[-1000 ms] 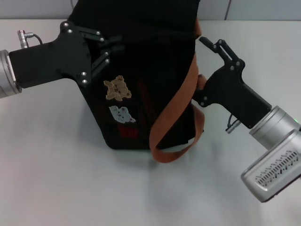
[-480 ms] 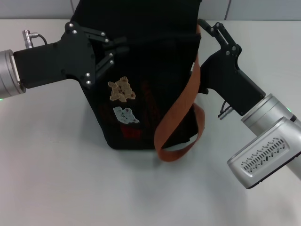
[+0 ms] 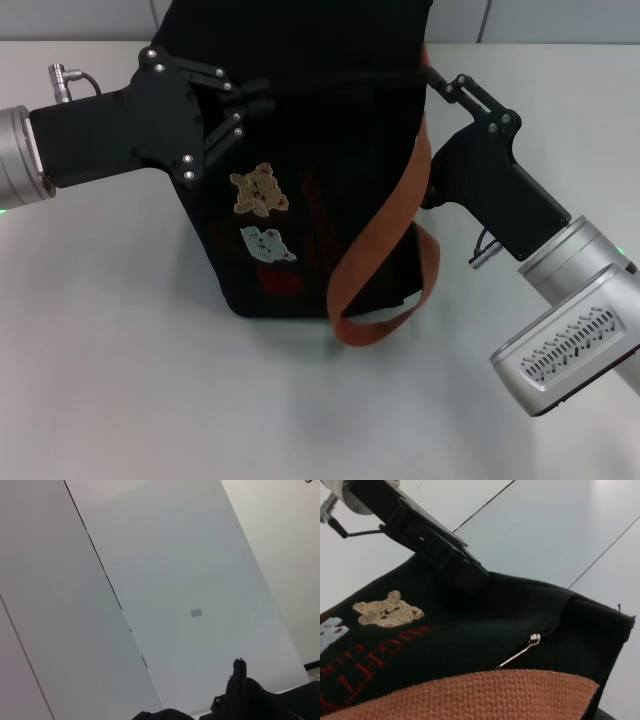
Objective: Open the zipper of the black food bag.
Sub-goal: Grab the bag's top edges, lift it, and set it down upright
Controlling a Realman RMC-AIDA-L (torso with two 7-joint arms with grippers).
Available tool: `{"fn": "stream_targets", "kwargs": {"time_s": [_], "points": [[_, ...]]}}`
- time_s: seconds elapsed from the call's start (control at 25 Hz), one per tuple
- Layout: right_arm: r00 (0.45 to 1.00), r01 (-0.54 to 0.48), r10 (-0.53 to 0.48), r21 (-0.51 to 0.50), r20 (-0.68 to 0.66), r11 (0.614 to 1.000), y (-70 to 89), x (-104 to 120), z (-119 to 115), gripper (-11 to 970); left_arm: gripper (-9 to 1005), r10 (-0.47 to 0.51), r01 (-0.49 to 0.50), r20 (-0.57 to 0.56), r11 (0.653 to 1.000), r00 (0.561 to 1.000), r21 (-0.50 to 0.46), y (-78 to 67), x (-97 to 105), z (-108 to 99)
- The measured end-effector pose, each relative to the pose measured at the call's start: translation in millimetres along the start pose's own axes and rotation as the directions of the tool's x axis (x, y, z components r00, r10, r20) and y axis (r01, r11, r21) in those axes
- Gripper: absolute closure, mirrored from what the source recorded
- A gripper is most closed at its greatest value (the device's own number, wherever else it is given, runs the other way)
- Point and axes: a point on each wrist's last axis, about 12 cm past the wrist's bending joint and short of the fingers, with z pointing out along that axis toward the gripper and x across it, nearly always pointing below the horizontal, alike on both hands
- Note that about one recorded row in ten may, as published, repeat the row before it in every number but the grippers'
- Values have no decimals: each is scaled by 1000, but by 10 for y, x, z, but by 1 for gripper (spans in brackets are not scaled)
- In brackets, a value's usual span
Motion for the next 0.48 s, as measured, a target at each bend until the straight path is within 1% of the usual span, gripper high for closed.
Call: {"fn": "stream_targets", "kwargs": {"time_s": [0.08,0.28,0.4,0.48], "points": [[1000,-7,7,4,-1,1000,5,-6,-5,183,930,0,0,0,1000,1000,0,0,0,0],[1000,-25,25,10,-3,1000,24,-27,4,356,930,-2,2,2,1000,1000,-1,-7,7,4],[1000,-31,31,5,-1,1000,31,-35,22,548,930,-1,1,6,1000,1000,-1,-17,16,13],[1000,-31,31,-1,2,1000,37,-40,30,627,930,-1,1,6,1000,1000,-1,-19,18,14]]}}
